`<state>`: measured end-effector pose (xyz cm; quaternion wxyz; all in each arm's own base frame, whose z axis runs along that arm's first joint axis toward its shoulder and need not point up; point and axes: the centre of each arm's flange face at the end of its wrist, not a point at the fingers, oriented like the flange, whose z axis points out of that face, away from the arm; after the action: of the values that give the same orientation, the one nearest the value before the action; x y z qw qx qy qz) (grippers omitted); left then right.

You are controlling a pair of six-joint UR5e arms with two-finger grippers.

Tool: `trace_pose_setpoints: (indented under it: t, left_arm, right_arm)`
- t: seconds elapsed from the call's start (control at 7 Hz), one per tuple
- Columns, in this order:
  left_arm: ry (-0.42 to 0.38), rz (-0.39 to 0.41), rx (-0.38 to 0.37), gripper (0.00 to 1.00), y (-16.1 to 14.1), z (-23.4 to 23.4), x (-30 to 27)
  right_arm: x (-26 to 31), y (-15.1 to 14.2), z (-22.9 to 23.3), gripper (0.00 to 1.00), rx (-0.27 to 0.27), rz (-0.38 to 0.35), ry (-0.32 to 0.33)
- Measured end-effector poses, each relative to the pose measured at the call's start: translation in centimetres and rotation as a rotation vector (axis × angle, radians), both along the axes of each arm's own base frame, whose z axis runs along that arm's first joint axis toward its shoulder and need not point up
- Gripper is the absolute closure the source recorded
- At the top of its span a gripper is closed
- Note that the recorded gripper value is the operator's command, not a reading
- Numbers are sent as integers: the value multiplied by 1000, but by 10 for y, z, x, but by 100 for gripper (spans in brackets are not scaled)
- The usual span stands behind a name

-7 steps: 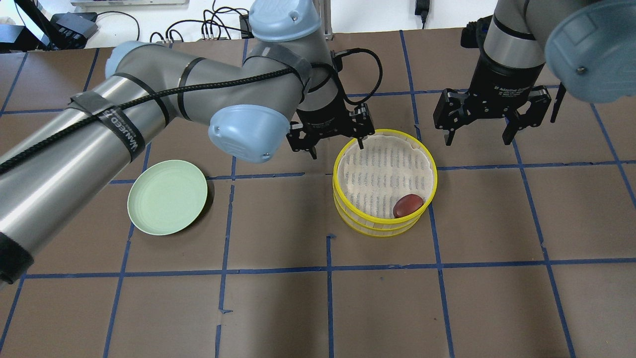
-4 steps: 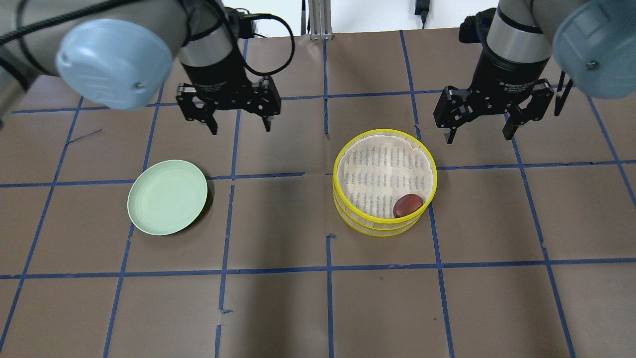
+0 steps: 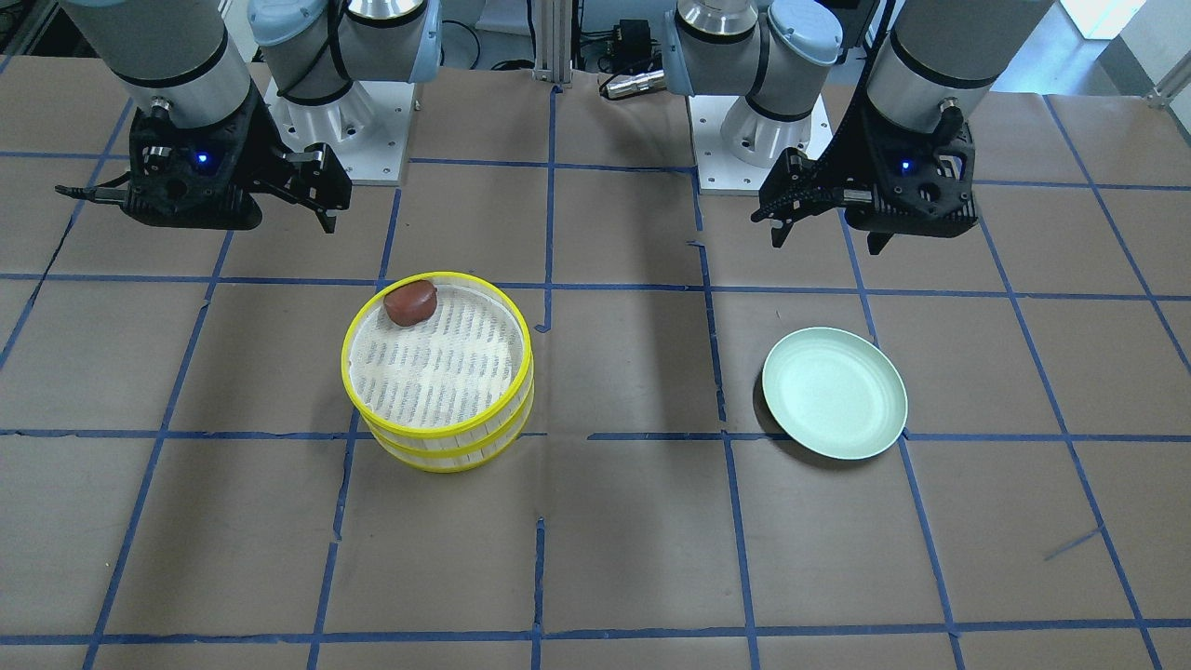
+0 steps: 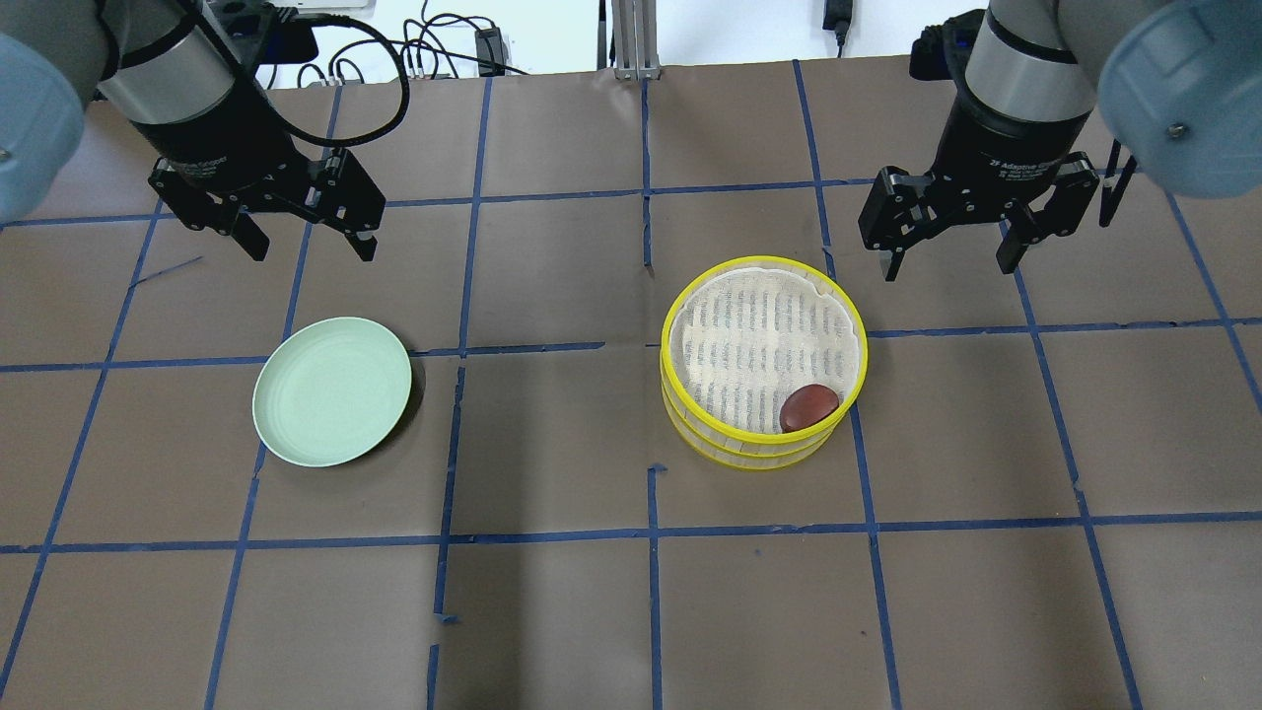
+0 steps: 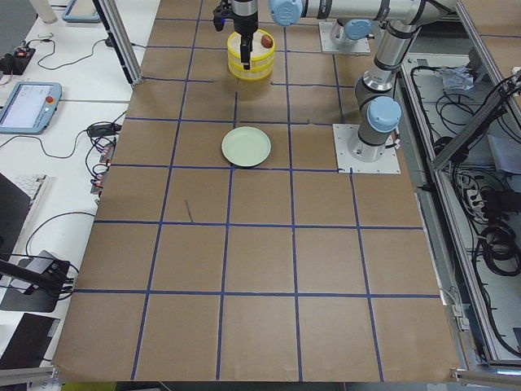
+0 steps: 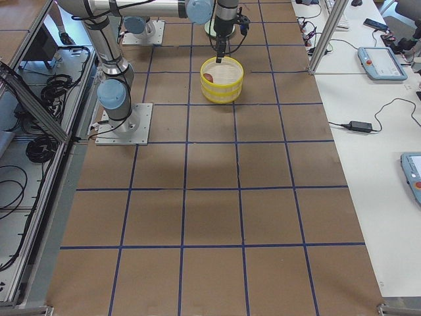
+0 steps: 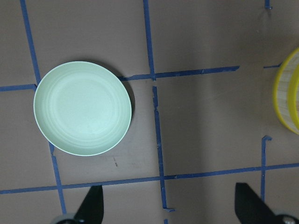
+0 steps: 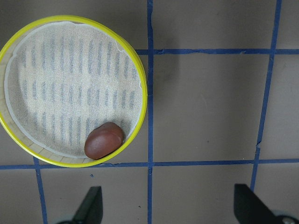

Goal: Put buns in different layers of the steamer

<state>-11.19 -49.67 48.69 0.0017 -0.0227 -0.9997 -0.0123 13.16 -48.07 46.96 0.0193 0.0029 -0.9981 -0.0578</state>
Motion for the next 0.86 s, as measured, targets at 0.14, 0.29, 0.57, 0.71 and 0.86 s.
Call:
trace_pose_setpoints:
  t: [0.14, 0.29, 0.57, 0.71, 0.86]
  left_arm:
    - [-6, 40, -16, 0, -3, -5, -1]
    - [-7, 64, -23, 0, -6, -10, -6]
    - [-7, 104, -24, 0, -9, -17, -20]
    - [-6, 109, -24, 0, -9, -19, -25]
    - [-7, 110, -24, 0, -9, -20, -27]
  right_arm:
    - [0, 1, 1, 0, -3, 0, 0]
    - [0, 1, 1, 0, -3, 0, 0]
    - [0, 1, 0, 0, -5, 0, 2]
    - [0, 1, 0, 0, -6, 0, 2]
    - [0, 1, 0, 0, -7, 0, 3]
